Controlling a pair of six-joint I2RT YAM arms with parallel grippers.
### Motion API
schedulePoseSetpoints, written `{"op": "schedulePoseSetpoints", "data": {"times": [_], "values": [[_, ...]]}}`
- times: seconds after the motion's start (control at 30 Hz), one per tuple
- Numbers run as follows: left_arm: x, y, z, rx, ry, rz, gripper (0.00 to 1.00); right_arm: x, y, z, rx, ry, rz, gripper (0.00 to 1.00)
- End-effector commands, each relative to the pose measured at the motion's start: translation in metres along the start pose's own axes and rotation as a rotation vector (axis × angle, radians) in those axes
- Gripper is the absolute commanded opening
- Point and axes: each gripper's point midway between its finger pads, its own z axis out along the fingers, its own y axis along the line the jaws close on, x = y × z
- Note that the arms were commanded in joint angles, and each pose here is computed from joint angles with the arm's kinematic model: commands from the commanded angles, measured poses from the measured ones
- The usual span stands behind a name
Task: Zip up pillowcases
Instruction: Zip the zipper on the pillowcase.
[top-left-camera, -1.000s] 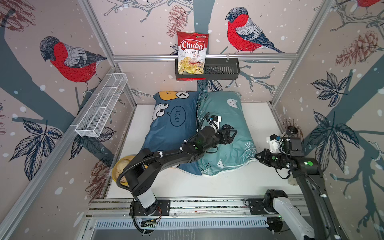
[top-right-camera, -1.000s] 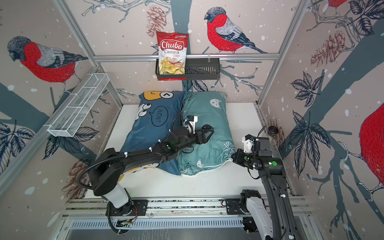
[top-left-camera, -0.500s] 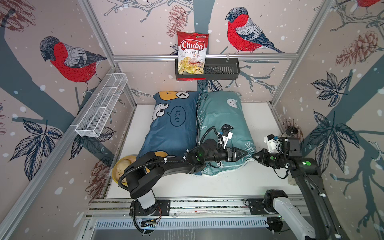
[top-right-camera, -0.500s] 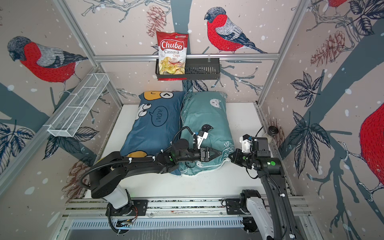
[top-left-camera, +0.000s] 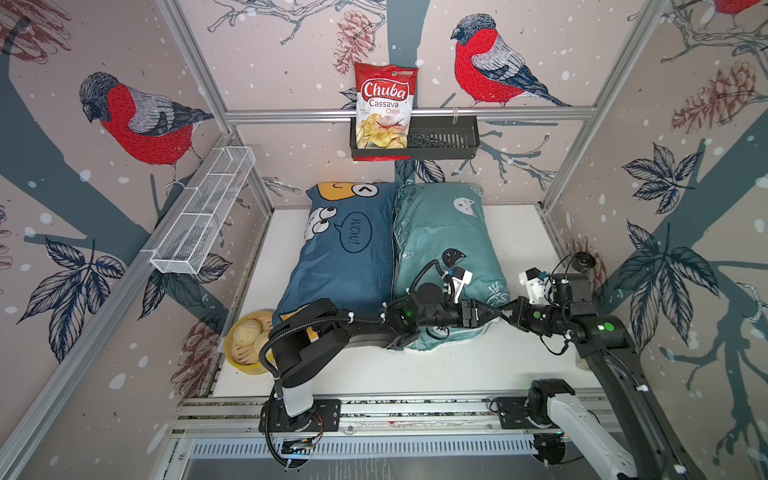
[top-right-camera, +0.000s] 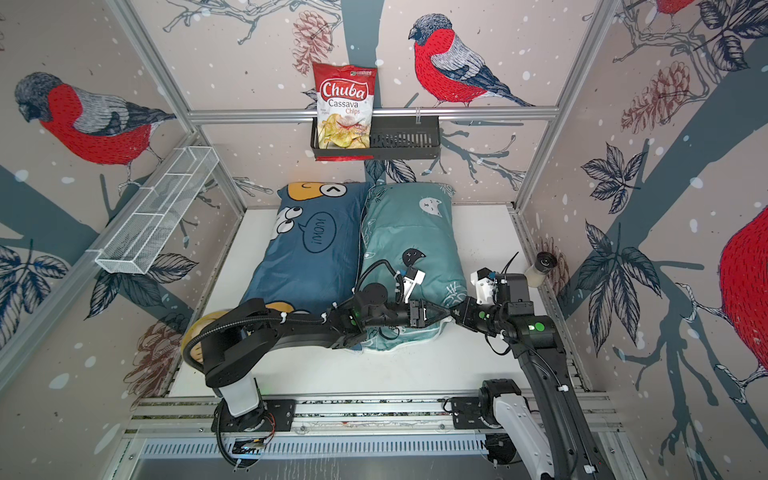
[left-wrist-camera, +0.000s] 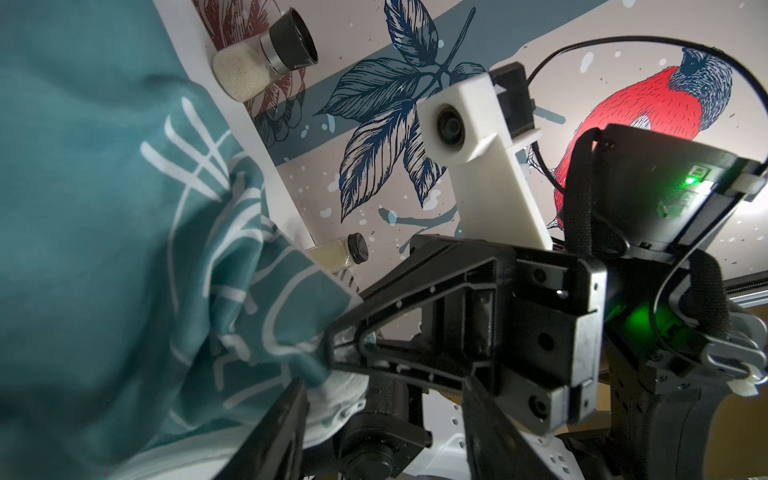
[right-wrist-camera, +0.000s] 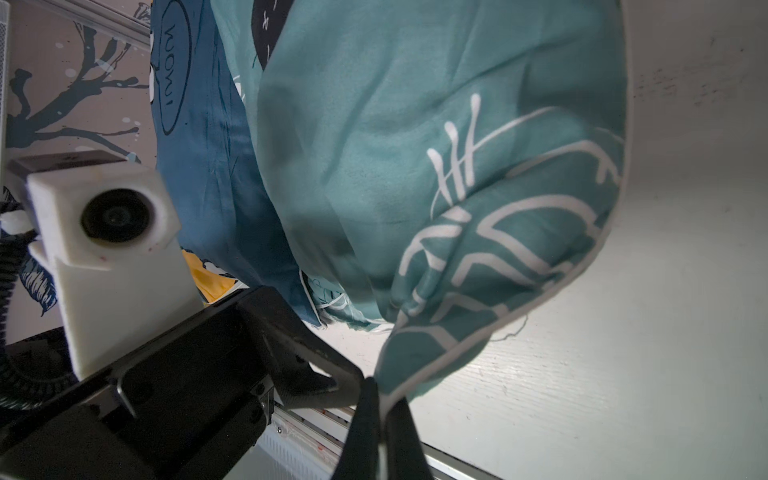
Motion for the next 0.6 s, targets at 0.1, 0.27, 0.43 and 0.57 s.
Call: {"op": "schedulePoseSetpoints", "data": {"times": [0.1,0.27,0.43,0.57], "values": [[-0.002,-0.017,0.001,0.059,-0.011,0.029,0.56,-0.006,0.007,0.002,-0.036,-0.024,0.001,0.0],[-0.001,-0.017,0.003,0.075,-0.013,0.01,0.54,-0.005,0.014,0.006,-0.078,-0.025,0.005,0.0],[-0.001,-0.019,0.003,0.086,-0.022,0.001,0.52,-0.005,0.018,0.007,-0.093,-0.025,0.003,0.0],[0.0,-0.015,-0.003,0.063,-0.034,0.004,0.52,-0.004,0.007,0.007,-0.034,-0.026,0.003,0.0]]}}
